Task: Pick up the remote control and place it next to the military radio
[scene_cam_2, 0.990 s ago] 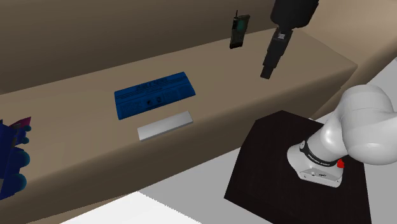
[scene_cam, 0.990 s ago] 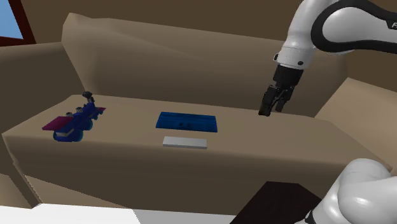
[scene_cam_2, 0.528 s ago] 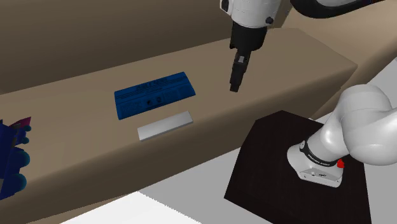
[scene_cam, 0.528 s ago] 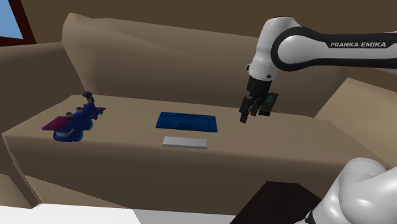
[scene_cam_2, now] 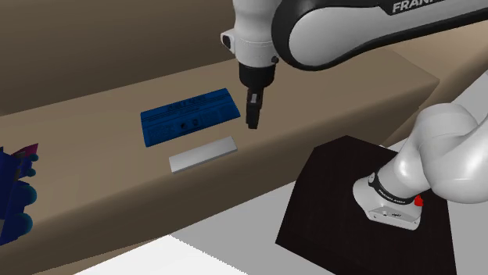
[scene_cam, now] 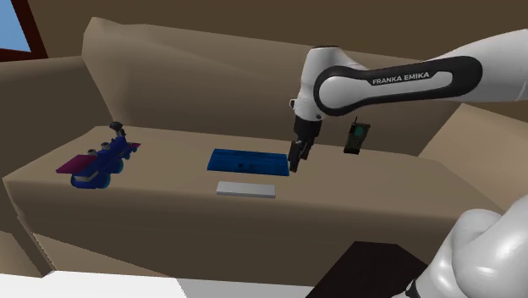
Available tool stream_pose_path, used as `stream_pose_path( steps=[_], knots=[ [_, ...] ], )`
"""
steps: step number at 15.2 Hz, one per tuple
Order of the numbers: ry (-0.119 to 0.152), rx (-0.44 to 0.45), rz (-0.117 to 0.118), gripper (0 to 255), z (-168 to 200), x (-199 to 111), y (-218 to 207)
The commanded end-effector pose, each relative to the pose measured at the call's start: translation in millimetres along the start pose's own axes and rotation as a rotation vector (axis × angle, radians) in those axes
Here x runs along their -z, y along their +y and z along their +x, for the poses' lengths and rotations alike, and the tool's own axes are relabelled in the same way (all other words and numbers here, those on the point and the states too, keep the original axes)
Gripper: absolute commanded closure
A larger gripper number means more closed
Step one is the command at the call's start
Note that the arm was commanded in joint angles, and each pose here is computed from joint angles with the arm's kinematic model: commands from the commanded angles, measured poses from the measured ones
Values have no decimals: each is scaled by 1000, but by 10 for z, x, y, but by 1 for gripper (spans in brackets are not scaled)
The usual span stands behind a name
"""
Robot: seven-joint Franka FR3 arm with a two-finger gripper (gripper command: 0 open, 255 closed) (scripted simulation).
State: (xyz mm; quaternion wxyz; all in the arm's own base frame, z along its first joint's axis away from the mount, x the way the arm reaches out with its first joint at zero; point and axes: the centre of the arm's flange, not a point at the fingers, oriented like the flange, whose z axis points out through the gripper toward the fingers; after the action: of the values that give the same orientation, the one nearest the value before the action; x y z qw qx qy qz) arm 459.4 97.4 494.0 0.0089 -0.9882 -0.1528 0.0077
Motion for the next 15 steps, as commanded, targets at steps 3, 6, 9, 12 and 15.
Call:
stream_pose_path(
  steps=[3,6,9,12,15],
  knots=[
    [0,100,-19,0,445,-310,-147],
    [0,174,-34,0,753,-535,-272],
    [-1,247,-48,0,1050,-763,-415],
    [-2,321,-63,0,1336,-993,-577],
    [-2,350,-69,0,1448,-1139,-644]
  ],
)
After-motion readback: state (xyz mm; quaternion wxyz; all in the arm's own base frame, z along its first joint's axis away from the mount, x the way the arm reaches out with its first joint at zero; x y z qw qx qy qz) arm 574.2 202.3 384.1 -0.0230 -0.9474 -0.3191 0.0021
